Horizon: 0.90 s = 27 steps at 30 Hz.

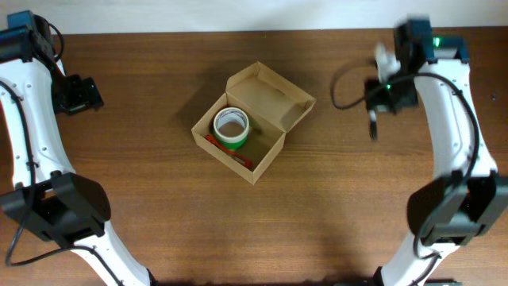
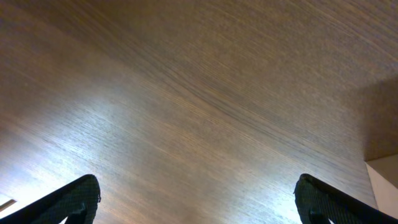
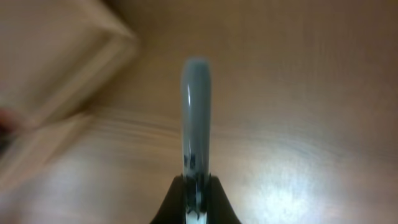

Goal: Pack container
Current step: 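Carry the black marker into the box with the right gripper, then release the marker in the box and lift the right gripper away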

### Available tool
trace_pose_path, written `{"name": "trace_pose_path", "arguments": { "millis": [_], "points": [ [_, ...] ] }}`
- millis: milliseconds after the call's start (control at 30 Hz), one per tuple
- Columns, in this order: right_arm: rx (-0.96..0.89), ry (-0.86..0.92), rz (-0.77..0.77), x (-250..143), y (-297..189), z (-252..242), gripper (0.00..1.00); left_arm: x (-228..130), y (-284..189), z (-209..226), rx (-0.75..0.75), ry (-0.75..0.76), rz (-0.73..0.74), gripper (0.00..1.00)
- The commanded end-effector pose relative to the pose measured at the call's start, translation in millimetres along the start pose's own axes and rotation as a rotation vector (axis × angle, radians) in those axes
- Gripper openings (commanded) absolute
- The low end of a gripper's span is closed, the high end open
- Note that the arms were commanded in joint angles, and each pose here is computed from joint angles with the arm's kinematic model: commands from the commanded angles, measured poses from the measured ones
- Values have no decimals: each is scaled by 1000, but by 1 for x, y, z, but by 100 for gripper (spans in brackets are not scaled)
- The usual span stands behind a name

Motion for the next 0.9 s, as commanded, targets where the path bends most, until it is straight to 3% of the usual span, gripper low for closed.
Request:
{"name": "trace_pose_path", "arguments": {
  "millis": [0, 133, 300, 533, 867],
  "points": [
    [61, -279, -216, 13, -81, 89, 4, 0, 4, 1, 6, 12, 13, 100],
    [45, -567, -355, 3, -112, 188, 4, 0, 4, 1, 6, 12, 13, 100],
    [25, -809, -324, -11, -80, 257, 4, 0, 4, 1, 6, 12, 13, 100],
    [119, -921, -144, -15, -3, 293, 4, 0, 4, 1, 6, 12, 13, 100],
    [179, -923, 32, -19, 77, 307, 4, 0, 4, 1, 6, 12, 13, 100]
  ]
}}
Point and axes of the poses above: each gripper's point midway between its finger pads, its own y axis out along the fingers, its own z axis along the line the jaws close on, x = y × z, the point moved 5 cm from there along -y, back along the fingers, and after that the axes turned 1 degree about -y, right-handed, at the moved point
